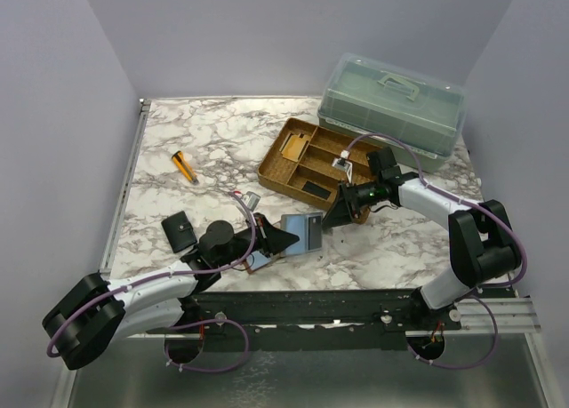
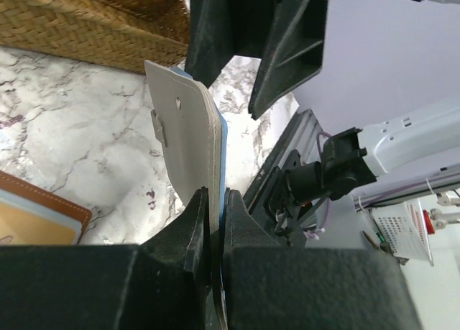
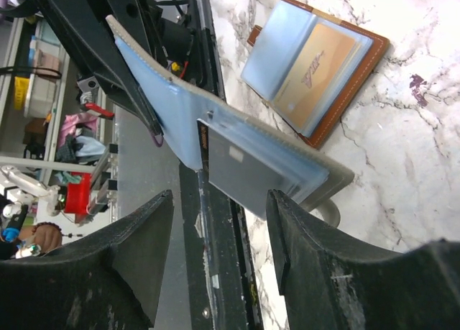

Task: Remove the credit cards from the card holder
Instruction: Remove the credit card from the card holder.

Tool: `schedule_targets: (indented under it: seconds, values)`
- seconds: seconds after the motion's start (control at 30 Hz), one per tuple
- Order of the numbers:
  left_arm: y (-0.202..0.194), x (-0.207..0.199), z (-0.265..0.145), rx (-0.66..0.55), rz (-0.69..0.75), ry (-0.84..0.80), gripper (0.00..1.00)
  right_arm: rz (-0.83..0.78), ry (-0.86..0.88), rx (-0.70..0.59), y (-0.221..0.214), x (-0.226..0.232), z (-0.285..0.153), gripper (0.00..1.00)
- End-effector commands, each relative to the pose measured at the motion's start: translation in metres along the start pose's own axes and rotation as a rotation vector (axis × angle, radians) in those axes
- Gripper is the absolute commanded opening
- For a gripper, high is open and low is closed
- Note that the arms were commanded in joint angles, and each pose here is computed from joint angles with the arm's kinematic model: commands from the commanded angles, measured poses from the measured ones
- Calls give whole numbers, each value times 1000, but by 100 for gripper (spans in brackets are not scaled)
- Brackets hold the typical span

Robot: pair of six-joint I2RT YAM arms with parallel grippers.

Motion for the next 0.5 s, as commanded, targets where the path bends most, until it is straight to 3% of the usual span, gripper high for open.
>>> schedule_targets:
  seconds: [0.0,0.27,0.47]
  values:
    - [16,-20,-1,-67,61,-149,0,20,66,5,3,3,2,61]
    - [23,-28,-1,-88,69,-196,0,9,-38,-27,5,-2,-1,64]
    - [26,-30,4,-86,68,-211,0,8,-4,-21,5,0,-1,64]
Point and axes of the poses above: each gripper's point midway between its finger pads, its own z axis out along the fingers, its own x axis along the line the jaws close on, y = z × x, the point moved 9 cm from there along -z, back along the fingers, and after that the axes turned 11 degrees about z, right-handed, at the moved point
